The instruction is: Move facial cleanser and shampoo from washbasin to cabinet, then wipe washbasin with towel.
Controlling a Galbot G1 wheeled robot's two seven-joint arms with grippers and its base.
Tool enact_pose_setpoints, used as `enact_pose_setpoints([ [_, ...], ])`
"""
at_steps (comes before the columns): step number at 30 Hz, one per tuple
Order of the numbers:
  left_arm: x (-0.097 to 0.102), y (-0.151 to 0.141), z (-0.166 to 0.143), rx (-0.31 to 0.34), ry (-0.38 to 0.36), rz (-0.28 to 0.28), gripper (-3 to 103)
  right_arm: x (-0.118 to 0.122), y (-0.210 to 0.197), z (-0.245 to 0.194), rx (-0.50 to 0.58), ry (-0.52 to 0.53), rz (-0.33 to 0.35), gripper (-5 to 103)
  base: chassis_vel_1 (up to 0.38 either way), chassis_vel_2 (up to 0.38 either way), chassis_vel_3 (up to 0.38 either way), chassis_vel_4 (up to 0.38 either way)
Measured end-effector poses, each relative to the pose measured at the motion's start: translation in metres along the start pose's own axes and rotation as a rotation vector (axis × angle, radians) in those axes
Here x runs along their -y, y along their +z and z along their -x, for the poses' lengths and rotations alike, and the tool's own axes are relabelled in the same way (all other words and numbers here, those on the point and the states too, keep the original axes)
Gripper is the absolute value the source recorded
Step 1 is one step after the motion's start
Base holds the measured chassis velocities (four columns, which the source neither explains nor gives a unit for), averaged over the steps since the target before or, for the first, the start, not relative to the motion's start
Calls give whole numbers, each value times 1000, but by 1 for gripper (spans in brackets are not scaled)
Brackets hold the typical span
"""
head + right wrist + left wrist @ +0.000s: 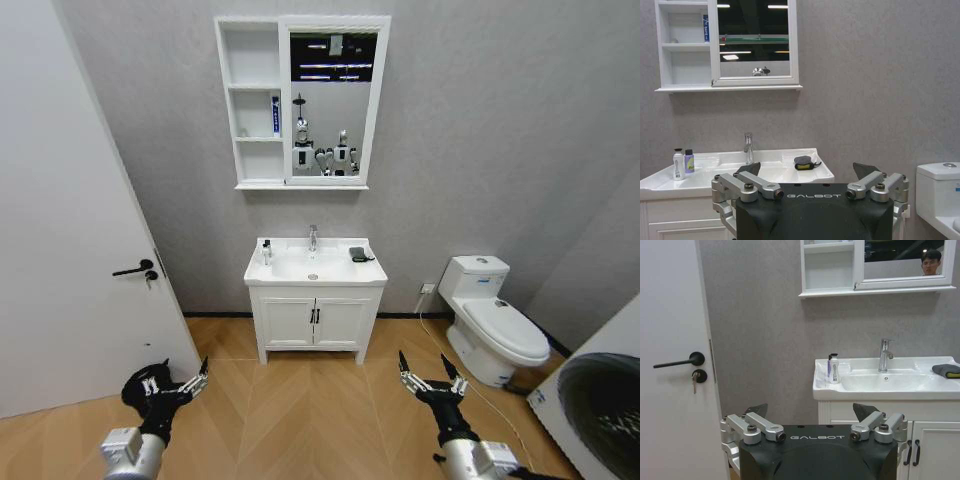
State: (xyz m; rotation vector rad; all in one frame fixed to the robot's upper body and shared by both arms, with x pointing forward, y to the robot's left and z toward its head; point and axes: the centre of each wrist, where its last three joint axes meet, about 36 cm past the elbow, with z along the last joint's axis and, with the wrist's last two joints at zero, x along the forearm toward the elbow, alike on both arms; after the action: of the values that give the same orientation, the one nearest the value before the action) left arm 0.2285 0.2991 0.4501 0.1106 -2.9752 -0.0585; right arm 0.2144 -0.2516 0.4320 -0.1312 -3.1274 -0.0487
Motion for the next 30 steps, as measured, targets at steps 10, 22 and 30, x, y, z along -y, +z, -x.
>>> enact_pose_setpoints([
  [10,1,2,-1,-4,1,-1,97,0,0,0,3,1,-3,100,-313,310,323,-329],
  [22,3,6,-3,-14,2,2,97,-1,1,-2,41,0,7,100,-356,356,360,-360],
  [30,5,10,-4,-19,9,5,97,1,3,-1,41,3,19,100,-248,220,225,-206],
])
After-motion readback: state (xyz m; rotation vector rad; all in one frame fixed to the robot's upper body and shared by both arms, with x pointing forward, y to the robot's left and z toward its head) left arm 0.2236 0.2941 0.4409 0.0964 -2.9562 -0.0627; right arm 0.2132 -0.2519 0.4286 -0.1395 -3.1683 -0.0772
